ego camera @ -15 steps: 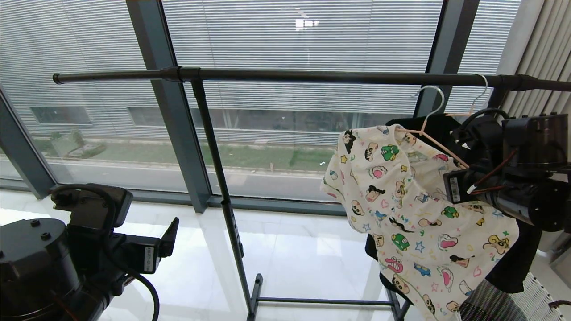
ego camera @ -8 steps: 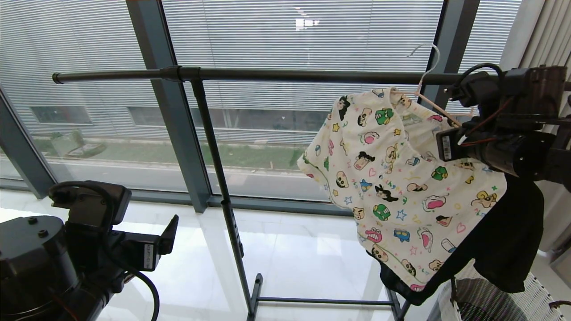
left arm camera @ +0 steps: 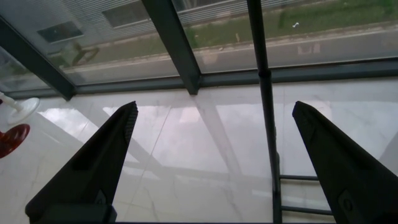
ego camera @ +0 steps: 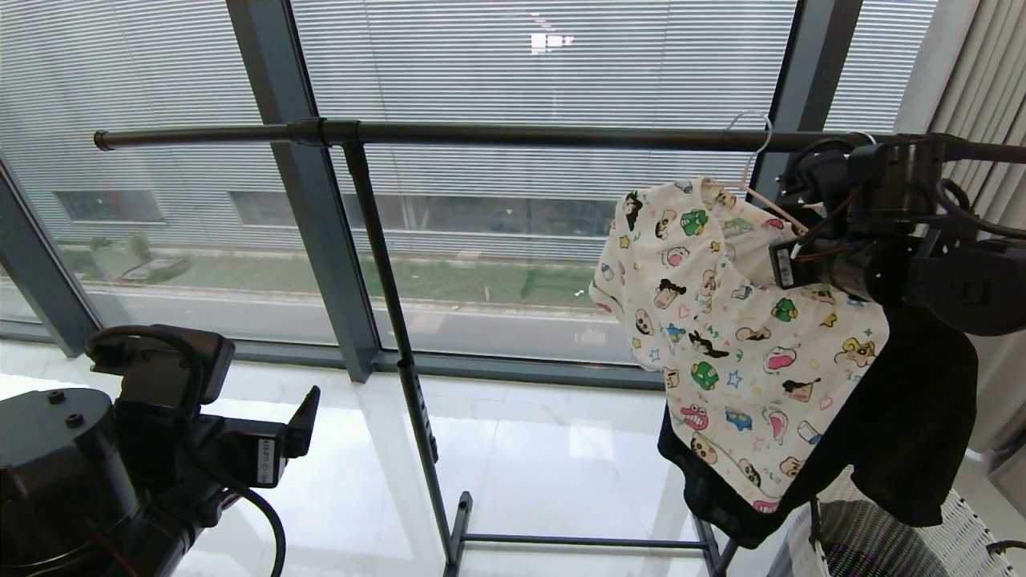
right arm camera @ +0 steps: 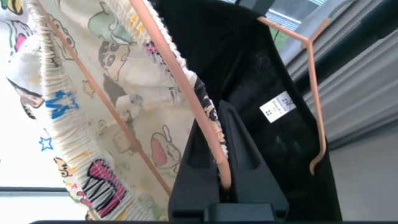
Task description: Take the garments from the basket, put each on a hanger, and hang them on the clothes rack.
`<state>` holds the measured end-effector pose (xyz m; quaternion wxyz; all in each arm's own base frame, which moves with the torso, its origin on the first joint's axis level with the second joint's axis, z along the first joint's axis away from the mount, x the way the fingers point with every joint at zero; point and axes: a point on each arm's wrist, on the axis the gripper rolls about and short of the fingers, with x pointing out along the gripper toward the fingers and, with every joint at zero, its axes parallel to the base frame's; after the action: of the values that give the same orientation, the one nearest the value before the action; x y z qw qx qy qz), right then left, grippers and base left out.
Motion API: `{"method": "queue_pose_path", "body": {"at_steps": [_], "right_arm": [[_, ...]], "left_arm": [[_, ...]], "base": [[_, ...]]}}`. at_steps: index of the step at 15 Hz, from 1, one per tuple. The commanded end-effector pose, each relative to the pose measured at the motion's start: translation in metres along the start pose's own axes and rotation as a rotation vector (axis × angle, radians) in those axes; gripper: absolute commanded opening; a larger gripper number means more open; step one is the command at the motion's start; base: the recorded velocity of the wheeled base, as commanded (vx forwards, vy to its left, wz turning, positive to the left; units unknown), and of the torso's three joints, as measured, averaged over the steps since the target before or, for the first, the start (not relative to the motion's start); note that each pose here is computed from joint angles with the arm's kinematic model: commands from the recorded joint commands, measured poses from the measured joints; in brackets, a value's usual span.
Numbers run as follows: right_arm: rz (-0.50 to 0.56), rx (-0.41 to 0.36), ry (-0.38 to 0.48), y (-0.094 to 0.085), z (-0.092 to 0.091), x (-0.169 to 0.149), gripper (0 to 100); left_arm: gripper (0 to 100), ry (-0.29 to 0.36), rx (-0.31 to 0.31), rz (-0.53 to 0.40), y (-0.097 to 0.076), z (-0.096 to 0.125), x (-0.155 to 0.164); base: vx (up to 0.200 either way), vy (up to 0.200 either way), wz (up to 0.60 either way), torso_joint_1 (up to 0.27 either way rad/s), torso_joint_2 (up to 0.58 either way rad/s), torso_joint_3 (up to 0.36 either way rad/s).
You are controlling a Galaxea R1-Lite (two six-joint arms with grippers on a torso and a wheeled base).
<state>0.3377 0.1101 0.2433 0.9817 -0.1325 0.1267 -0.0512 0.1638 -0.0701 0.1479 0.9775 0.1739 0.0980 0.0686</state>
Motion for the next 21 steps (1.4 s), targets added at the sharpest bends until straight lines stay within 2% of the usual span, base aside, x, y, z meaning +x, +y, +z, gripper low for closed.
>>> {"method": "queue_pose_path", "body": {"at_steps": [1, 7, 12, 21], "right_arm": [[-0.004, -0.003, 0.008, 0.003, -0.002, 0.009, 0], [-0.002, -0.008, 0.018, 0.006, -0.005, 0.014, 0], [-0.006, 0.004, -0.005, 0.008, 0.003, 0.02, 0], [-0.003, 0.0, 0.001, 0.008, 0.002, 0.019, 0]], "left_arm": [[100, 0.0, 0.0, 0.001, 0.0, 0.0, 0.0], [100, 0.002, 0.0, 0.0, 0.0, -0.001, 0.0], [100, 0.003, 0.001, 0.0, 0.0, -0.001, 0.0], [100, 0.003, 0.001, -0.002, 0.0, -0.001, -0.001]], "base": [[0.0, 0.0, 0.0, 0.0, 0.0, 0.0], [0.0, 0.0, 0.0, 0.0, 0.0, 0.0], [0.0, 0.0, 0.0, 0.0, 0.0, 0.0], [0.0, 0.0, 0.0, 0.0, 0.0, 0.0]]}}
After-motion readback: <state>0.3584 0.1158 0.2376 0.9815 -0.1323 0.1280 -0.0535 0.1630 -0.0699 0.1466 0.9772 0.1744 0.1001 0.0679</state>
